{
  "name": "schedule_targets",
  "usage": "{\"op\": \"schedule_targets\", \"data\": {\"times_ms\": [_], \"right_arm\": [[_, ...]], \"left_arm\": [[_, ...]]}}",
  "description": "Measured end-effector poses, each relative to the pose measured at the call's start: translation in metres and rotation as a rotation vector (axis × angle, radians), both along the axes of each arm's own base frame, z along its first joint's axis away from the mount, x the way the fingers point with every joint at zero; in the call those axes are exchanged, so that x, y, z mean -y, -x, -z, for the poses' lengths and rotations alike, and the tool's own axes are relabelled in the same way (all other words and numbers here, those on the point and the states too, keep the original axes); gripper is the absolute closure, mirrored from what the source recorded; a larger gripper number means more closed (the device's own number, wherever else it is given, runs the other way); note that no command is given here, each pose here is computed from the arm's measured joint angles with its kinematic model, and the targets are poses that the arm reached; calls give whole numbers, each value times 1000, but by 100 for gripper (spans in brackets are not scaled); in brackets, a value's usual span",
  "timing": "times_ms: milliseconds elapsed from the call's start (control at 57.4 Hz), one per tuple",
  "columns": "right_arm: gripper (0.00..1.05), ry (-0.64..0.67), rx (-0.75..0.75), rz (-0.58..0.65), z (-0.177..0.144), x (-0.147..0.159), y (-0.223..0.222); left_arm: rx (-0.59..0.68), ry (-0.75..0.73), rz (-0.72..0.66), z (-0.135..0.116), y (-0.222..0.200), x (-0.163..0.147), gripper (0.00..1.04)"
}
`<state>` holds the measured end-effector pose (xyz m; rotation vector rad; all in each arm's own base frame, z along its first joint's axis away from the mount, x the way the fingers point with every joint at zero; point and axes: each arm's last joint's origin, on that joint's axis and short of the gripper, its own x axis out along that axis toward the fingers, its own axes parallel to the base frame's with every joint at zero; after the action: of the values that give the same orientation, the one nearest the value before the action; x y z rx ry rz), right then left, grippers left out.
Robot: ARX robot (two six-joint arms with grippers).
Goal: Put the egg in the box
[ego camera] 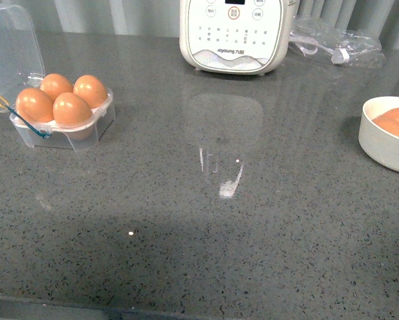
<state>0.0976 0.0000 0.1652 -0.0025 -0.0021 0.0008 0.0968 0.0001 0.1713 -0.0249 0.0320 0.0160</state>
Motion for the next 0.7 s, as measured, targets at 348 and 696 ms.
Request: {"op": "schedule_targets", "data": {"times_ms": [348, 696], "right_arm": [[7, 0, 0, 0, 0, 0, 0], [7, 0, 0, 0, 0, 0, 0]], "left_arm": [[-243, 176, -41, -22, -5, -4, 7], [-119, 80, -155, -34, -71, -40, 7]]}}
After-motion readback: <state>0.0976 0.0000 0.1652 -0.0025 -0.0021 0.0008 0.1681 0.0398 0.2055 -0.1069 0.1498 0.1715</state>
